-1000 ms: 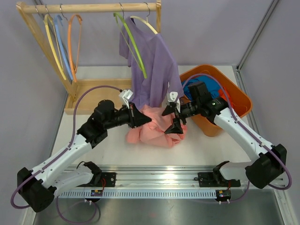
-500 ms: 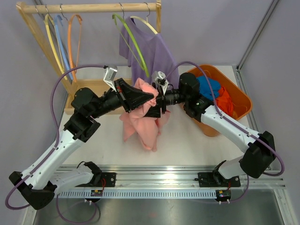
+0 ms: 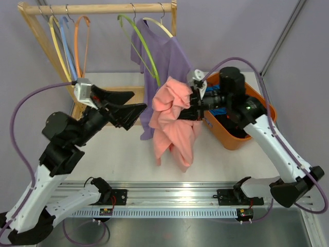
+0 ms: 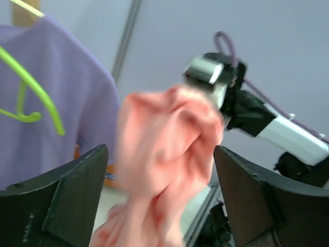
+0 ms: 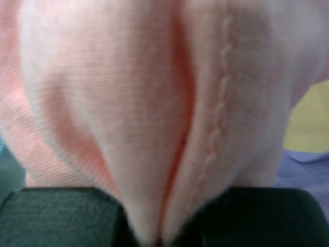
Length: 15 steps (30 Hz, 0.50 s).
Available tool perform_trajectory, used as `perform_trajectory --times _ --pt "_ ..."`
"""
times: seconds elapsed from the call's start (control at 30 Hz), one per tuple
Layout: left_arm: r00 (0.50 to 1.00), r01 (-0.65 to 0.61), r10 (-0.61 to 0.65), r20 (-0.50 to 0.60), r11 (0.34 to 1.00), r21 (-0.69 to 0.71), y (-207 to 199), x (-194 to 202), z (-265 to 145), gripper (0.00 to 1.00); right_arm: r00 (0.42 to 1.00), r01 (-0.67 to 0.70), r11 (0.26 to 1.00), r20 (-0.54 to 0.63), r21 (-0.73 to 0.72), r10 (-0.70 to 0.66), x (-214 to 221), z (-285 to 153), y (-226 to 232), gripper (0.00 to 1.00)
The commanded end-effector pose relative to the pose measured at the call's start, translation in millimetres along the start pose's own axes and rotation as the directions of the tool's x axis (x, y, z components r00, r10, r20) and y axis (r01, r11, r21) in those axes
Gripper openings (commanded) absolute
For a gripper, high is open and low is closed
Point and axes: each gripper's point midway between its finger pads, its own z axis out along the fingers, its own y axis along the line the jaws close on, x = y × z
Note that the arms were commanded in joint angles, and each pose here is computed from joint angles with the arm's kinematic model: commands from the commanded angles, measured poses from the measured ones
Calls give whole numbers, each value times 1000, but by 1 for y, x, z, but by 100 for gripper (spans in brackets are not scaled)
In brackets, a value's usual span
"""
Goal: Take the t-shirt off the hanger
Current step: Place the tshirt into the basket
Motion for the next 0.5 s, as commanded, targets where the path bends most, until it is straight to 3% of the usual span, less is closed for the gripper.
perform_trajectory --times 0.0,0.1,0.2,0.23,0.37,0.47 --pt "992 -120 127 27 976 -181 22 -19 -34 92 989 151 977 -20 152 -149 -39 -52 10 0" --pt "987 -159 159 -24 947 -279 40 -11 -53 98 980 195 939 -29 282 -195 -65 -80 2 0" --pt "984 -178 166 -66 921 -346 53 -2 -69 99 958 275 844 -63 460 -278 -94 -108 -14 0" --pt "984 -181 166 -71 917 -356 54 -1 -73 99 946 304 775 -78 554 -315 -112 -124 -22 0" --pt "983 -181 148 -111 899 -400 66 15 -86 99 951 241 594 -67 768 -301 -150 -196 -62 0" --pt "984 -173 135 -120 894 -413 70 24 -92 99 955 200 524 -46 828 -293 -167 -238 -73 0"
